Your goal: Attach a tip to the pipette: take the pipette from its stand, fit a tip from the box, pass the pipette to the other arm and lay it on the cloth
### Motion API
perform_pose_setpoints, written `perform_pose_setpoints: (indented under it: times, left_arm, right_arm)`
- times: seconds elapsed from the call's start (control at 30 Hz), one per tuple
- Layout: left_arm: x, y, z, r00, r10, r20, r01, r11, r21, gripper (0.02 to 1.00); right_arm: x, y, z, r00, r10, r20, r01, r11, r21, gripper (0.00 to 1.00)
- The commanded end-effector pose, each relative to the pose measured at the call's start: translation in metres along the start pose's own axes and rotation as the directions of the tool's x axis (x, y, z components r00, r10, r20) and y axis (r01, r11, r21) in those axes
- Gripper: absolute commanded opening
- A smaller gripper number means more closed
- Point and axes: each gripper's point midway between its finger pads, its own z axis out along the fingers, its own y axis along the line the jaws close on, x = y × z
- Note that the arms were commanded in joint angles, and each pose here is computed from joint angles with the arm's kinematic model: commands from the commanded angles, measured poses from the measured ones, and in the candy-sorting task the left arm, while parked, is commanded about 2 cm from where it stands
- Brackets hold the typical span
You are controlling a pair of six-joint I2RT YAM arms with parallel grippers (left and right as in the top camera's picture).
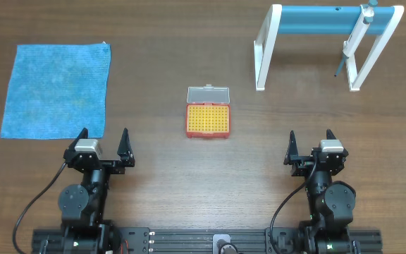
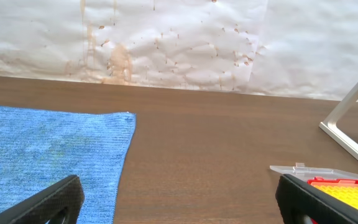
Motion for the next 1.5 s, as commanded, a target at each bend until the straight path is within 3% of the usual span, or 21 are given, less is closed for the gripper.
perform_pose_setpoints:
  times: [0.03, 1.03, 1.13, 1.27, 1.5]
  left_arm:
    - [0.001, 0.002, 0.000, 1.000, -0.005, -0.001, 0.005, 1.000, -0.014, 0.998]
    - [0.001, 0.002, 0.000, 1.000, -0.005, -0.001, 0.005, 1.000, -0.014, 0.998]
    - [0.001, 0.002, 0.000, 1.000, -0.005, -0.001, 0.005, 1.000, -0.014, 0.998]
    - [0.001, 0.002, 0.000, 1.000, -0.005, -0.001, 0.005, 1.000, -0.014, 0.998]
    - [0.001, 0.002, 0.000, 1.000, -0.005, -0.001, 0.005, 1.000, -0.014, 0.996]
  right_arm:
    - [0.000, -0.001, 0.000, 1.000, 0.012, 0.005, -0.012, 1.000, 0.003, 0.871]
    - [0.000, -0.001, 0.000, 1.000, 0.012, 0.005, -0.012, 1.000, 0.005, 0.871]
    - [-0.004, -0.006, 0.000, 1.000, 0.011, 0.022, -0.012, 0.999, 0.035, 0.873]
    - [-0.023, -0.026, 0.003, 1.000, 0.012, 0.015, -0.014, 0.990, 0.143, 0.869]
    - [-0.074, -0.037, 0.036, 0.994, 0.005, -0.105, 0.014, 0.985, 0.175, 0.869]
